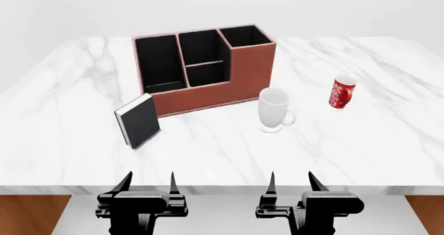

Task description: Pick up the red mug and place it to the right of the caddy.

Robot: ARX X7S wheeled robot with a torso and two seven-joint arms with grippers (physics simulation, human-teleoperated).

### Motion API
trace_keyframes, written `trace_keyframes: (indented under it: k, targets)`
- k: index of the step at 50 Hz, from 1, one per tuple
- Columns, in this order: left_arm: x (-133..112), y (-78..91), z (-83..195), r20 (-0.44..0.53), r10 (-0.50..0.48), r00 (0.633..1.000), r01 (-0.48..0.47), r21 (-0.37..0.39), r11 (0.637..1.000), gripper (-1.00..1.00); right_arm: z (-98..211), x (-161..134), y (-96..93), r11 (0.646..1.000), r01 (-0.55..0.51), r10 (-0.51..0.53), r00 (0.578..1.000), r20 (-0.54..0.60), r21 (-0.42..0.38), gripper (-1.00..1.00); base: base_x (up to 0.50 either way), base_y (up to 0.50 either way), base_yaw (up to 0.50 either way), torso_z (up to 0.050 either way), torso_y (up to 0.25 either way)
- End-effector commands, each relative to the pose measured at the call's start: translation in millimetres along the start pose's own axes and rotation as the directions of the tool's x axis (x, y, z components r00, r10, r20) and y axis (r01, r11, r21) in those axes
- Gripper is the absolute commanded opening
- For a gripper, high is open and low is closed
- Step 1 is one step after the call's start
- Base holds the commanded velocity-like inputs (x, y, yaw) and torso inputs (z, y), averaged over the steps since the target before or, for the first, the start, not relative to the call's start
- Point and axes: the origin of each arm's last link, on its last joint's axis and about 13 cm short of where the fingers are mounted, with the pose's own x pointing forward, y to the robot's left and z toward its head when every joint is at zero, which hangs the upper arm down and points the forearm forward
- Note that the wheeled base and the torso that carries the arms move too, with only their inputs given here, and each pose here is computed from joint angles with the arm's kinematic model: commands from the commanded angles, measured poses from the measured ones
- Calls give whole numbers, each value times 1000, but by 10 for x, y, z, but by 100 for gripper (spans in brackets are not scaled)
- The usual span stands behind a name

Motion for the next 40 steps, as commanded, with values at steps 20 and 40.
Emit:
trace_keyframes:
  k: [20,40]
  targets:
    - [0,7,0,15,-9,1000,8,12,1000,100,-9,-14,14,999,-40,40,999,-23,9,100,0,-340,0,0,0]
    - [-7,7,-4,18,-10,1000,10,21,1000,100,-8,-16,13,1000,-22,22,1000,-17,9,100,0,-353,0,0,0]
